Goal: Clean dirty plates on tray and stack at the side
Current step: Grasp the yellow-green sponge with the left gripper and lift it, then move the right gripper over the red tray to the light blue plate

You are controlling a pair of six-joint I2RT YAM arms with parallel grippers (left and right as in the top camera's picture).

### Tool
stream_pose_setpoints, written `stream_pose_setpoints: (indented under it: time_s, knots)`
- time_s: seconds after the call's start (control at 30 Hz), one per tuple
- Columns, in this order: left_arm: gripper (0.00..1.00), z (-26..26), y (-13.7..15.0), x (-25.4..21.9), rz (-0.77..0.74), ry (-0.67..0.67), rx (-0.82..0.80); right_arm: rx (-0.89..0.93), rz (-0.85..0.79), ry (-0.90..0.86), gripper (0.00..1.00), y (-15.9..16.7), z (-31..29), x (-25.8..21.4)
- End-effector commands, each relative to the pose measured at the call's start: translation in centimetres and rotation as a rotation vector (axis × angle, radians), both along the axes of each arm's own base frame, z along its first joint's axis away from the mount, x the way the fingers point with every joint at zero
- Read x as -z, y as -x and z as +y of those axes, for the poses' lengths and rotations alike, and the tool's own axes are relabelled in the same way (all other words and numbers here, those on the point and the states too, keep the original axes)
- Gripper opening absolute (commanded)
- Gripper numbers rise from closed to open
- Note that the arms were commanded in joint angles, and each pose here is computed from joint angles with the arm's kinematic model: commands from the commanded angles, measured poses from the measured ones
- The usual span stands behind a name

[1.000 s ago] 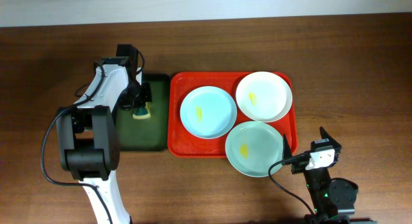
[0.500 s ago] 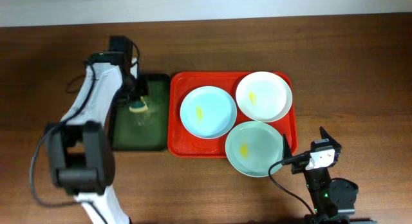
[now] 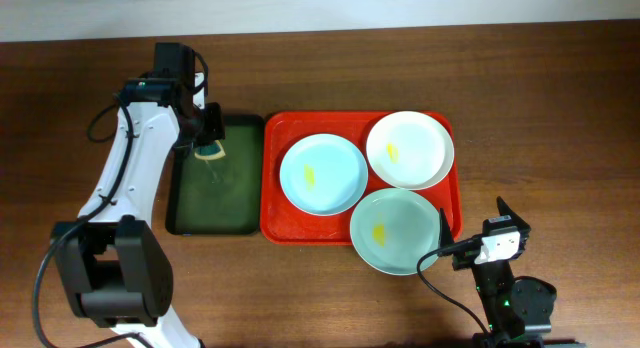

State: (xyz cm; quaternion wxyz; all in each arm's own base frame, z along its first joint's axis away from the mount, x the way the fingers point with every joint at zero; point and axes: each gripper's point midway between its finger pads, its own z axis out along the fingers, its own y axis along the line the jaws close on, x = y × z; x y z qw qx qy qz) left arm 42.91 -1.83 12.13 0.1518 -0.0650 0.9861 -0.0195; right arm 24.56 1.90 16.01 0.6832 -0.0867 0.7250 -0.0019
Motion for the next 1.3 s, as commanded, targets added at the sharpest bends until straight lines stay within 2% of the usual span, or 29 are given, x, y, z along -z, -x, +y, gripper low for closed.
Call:
stream_pose_setpoints:
  time_s: [0.0, 0.43, 0.53, 0.57, 0.63, 0.7, 0.83, 0.87, 0.97, 1.03, 1.07, 1.17, 1.27]
  knots:
    - [0.0, 0.1, 0.0, 0.4, 0.008, -0.009, 0.006, 0.001, 0.009, -0.011, 0.99, 0.0, 0.0, 0.3]
    - [0.0, 0.1, 0.0, 0.4, 0.005, -0.009, 0.006, -0.012, 0.008, -0.013, 0.99, 0.0, 0.3, 0.3]
    - [0.0, 0.1, 0.0, 0.4, 0.005, -0.01, 0.006, -0.163, -0.024, -0.042, 0.98, 0.5, 2.8, -0.6]
    - [0.0, 0.1, 0.0, 0.4, 0.005, -0.009, 0.006, -0.263, -0.018, -0.048, 0.99, 1.1, 4.4, -0.6]
    - [0.0, 0.1, 0.0, 0.4, 0.005, -0.009, 0.006, -0.266, 0.036, -0.172, 0.99, 1.2, 4.6, -0.2]
    - [0.0, 0.1, 0.0, 0.4, 0.005, -0.006, 0.007, -0.258, 0.057, -0.294, 0.98, 1.6, 4.6, -2.0]
    - [0.0, 0.1, 0.0, 0.4, 0.005, -0.006, 0.007, -0.232, 0.03, -0.299, 0.98, 2.6, 4.2, -10.0]
    - [0.0, 0.1, 0.0, 0.4, 0.005, -0.006, 0.007, -0.219, 0.084, -0.305, 0.99, 2.5, 4.1, -12.3]
    - [0.0, 0.1, 0.0, 0.4, 0.005, -0.006, 0.007, -0.19, 0.277, -0.328, 0.99, 1.3, 4.1, -14.7]
    - [0.0, 0.1, 0.0, 0.4, 0.004, -0.006, 0.007, -0.148, 0.534, -0.354, 0.98, 0.2, 4.1, -14.8]
    - [0.0, 0.1, 0.0, 0.4, 0.005, -0.006, 0.007, -0.119, 0.696, -0.37, 0.98, -0.3, 4.1, -14.3]
    - [0.0, 0.1, 0.0, 0.4, 0.005, -0.006, 0.007, -0.092, 0.959, -0.402, 0.98, -3.2, 4.4, -12.4]
    - [0.0, 0.1, 0.0, 0.4, 0.005, -0.006, 0.007, -0.103, 1.262, -0.482, 0.99, -4.6, 5.8, -6.4]
